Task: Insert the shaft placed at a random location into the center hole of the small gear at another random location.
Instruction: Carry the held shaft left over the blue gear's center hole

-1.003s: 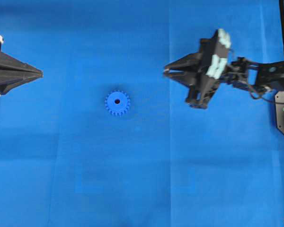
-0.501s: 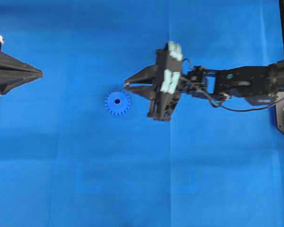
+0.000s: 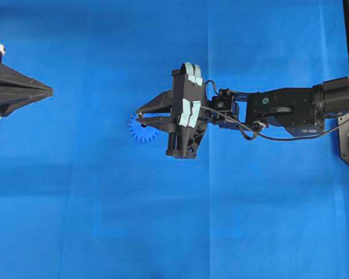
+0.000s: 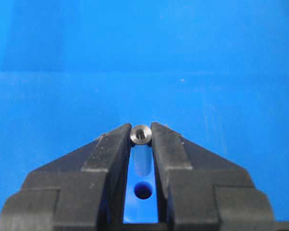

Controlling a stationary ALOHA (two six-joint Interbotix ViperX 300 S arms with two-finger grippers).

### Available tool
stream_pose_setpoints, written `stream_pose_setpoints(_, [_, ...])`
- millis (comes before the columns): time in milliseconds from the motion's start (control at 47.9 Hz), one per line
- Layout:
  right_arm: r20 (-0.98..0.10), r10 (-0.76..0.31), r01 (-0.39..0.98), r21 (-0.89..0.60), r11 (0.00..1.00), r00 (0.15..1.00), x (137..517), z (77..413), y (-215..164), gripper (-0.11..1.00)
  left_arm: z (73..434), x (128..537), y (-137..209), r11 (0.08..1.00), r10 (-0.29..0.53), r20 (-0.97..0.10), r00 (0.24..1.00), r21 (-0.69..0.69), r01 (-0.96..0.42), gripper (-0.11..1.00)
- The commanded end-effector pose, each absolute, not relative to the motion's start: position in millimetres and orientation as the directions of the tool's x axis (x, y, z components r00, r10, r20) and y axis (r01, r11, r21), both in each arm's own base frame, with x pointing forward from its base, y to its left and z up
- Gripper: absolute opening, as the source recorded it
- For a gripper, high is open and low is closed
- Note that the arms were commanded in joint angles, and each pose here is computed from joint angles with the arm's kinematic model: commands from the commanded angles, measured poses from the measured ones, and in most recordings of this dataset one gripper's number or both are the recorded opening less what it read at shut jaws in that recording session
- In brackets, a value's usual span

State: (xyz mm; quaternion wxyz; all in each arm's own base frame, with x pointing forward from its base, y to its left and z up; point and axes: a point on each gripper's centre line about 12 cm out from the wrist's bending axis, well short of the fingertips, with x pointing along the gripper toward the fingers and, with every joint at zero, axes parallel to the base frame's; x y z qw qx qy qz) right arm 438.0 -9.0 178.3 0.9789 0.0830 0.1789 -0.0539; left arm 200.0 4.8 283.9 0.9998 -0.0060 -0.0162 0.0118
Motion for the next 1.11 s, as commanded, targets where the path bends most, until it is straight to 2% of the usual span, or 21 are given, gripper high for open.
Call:
stream_pose_setpoints(0, [-0.328,-0.069,0.122,0.145,0.982,0.942,441.9,188.4,-5.1,0.03,287.6,201.1,5.4,1.000,0.026,0.043,0.999,-0.009,-0.026,0.00])
stream_pose_setpoints(355, [-0.367,-0.075,0.134,0.139,0.981,0.927,447.6,160.2,-5.2,0.03,288.0,200.8,5.4,1.000,0.026,0.044,0.999,-0.011,-0.026,0.00])
stream_pose_setpoints(689, [-0.368,-0.075,0.134,0.137,0.981,0.927,447.3,159.2,-5.2,0.03,288.0,200.8,5.4,1.000,0.026,0.044,0.999,-0.011,-0.026,0.00])
stream_pose_setpoints(1086, [-0.290,-0.072,0.104,0.095,0.990,0.954,440.3,198.8,-5.0,0.03,288.0,200.8,5.1,1.000,0.025,0.044,0.999,-0.009,-0.024,0.00])
